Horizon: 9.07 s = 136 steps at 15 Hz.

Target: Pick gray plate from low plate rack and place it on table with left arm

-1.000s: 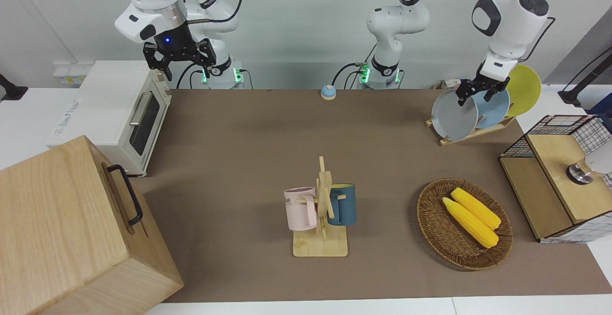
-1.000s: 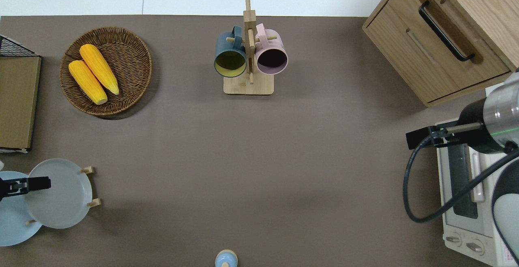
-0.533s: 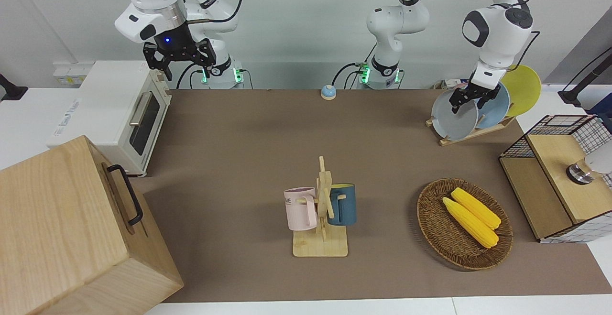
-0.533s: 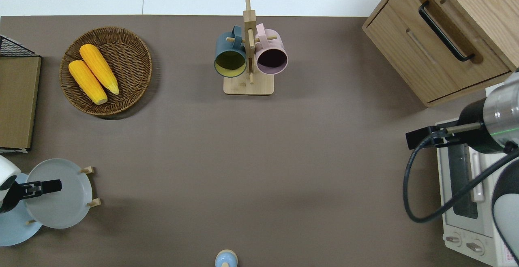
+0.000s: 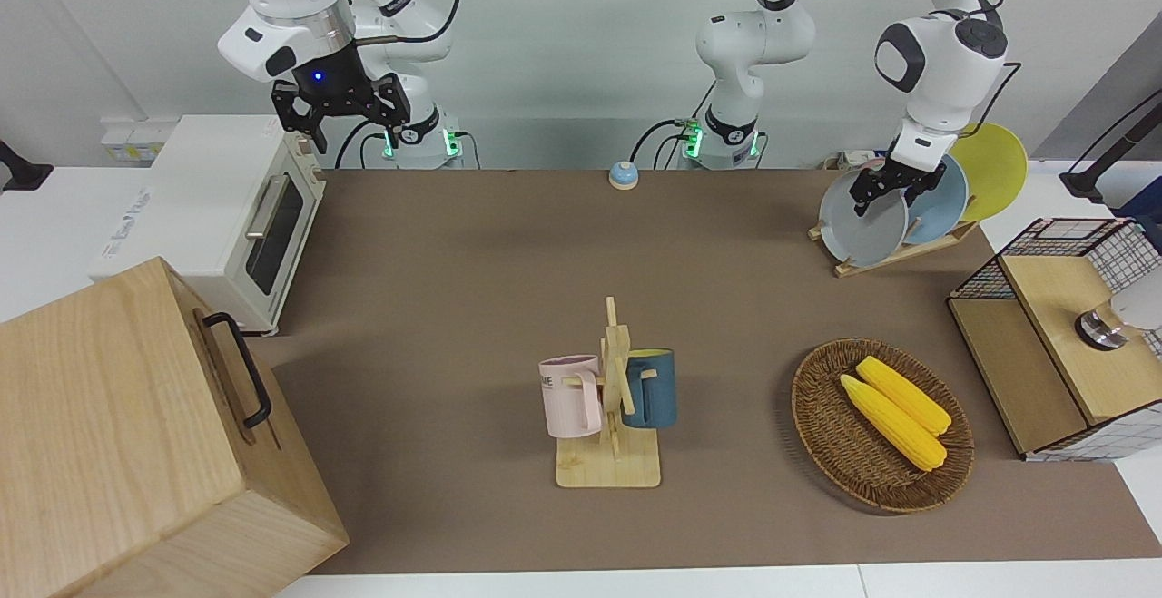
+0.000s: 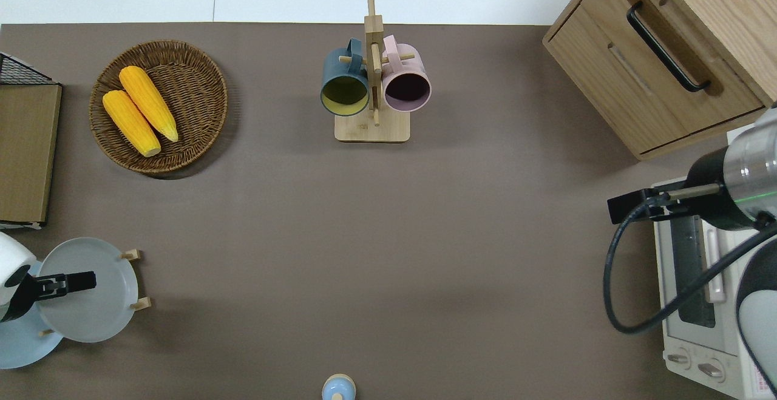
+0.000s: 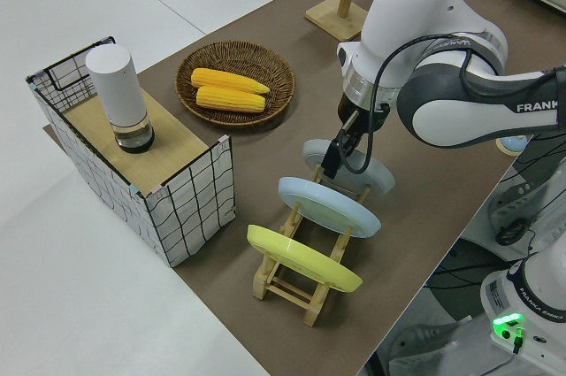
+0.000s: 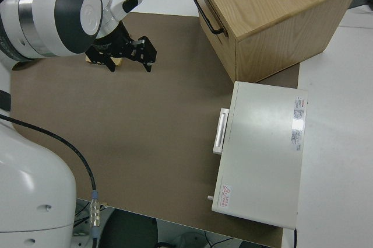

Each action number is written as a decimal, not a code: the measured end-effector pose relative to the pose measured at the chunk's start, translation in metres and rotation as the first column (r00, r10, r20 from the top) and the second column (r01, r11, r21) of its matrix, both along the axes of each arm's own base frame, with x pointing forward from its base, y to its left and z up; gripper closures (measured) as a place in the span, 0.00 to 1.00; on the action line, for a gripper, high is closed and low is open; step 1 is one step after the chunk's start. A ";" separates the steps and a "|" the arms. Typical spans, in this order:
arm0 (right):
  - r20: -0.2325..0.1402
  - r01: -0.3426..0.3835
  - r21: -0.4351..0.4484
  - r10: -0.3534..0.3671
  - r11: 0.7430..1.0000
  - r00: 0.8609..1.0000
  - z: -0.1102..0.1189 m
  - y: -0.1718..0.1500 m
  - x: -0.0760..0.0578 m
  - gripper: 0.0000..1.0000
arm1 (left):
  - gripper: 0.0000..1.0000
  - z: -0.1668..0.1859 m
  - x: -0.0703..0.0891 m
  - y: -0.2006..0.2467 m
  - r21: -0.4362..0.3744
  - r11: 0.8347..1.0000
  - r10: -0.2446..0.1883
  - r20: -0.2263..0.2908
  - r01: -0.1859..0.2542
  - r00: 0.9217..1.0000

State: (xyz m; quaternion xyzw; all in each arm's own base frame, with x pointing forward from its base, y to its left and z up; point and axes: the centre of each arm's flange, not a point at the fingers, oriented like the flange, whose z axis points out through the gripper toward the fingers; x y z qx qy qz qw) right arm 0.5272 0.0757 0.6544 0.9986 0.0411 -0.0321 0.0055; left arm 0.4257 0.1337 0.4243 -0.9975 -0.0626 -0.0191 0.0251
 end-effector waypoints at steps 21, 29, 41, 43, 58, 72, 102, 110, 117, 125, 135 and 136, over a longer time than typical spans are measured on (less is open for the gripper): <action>0.000 0.000 0.000 0.000 1.000 1.000 0.000 0.000 0.000 0.01 | 0.92 0.005 -0.001 -0.001 0.003 1.000 -0.004 0.003 0.004 1.000; 0.000 0.000 0.000 0.000 1.000 1.000 0.000 0.000 0.000 0.01 | 0.92 0.077 0.012 -0.017 0.024 0.999 -0.033 -0.040 0.034 0.999; 0.000 0.000 0.000 0.000 1.000 1.000 0.000 0.000 0.000 0.01 | 0.92 0.119 0.016 -0.057 -0.184 0.983 -0.012 -0.056 0.002 0.998; 0.000 0.000 0.000 0.000 1.000 1.000 0.000 0.000 0.000 0.01 | 0.92 0.118 0.015 -0.064 -0.258 0.966 -0.004 -0.067 -0.013 0.998; 0.000 0.000 0.000 0.000 1.000 1.000 0.000 0.000 0.000 0.01 | 0.92 0.038 0.022 -0.113 -0.604 0.796 -0.120 -0.098 0.037 0.988; 0.000 0.000 0.000 0.000 1.000 1.000 0.000 0.000 0.000 0.01 | 0.92 -0.107 0.011 -0.111 -0.678 0.707 -0.243 0.031 0.199 0.969; 0.000 0.000 0.000 0.000 1.000 1.000 0.000 0.000 0.000 0.01 | 0.00 0.030 0.079 -0.106 -0.370 0.898 -0.255 0.003 0.238 0.967; 0.000 0.000 0.000 0.000 1.000 1.000 0.000 0.000 0.000 0.01 | 0.00 0.159 0.092 -0.098 -0.230 0.948 -0.221 0.028 0.222 0.975; 0.000 0.000 0.000 0.000 1.000 1.000 0.000 0.000 0.000 0.01 | 0.00 0.227 0.078 -0.097 -0.152 0.958 -0.247 -0.005 0.244 0.969; 0.000 0.000 0.000 0.000 1.000 1.000 0.000 0.000 0.000 0.01 | 0.00 0.221 0.077 -0.165 0.033 0.954 -0.296 -0.067 0.299 0.953; 0.000 0.000 0.000 0.000 1.000 1.000 0.000 0.000 0.000 0.01 | 0.00 0.184 0.086 -0.170 -0.003 0.947 -0.320 0.032 0.320 0.947; 0.000 0.000 0.000 0.000 1.000 1.000 0.000 0.000 0.000 0.01 | 0.00 0.184 0.086 -0.170 -0.009 0.947 -0.321 0.034 0.322 0.946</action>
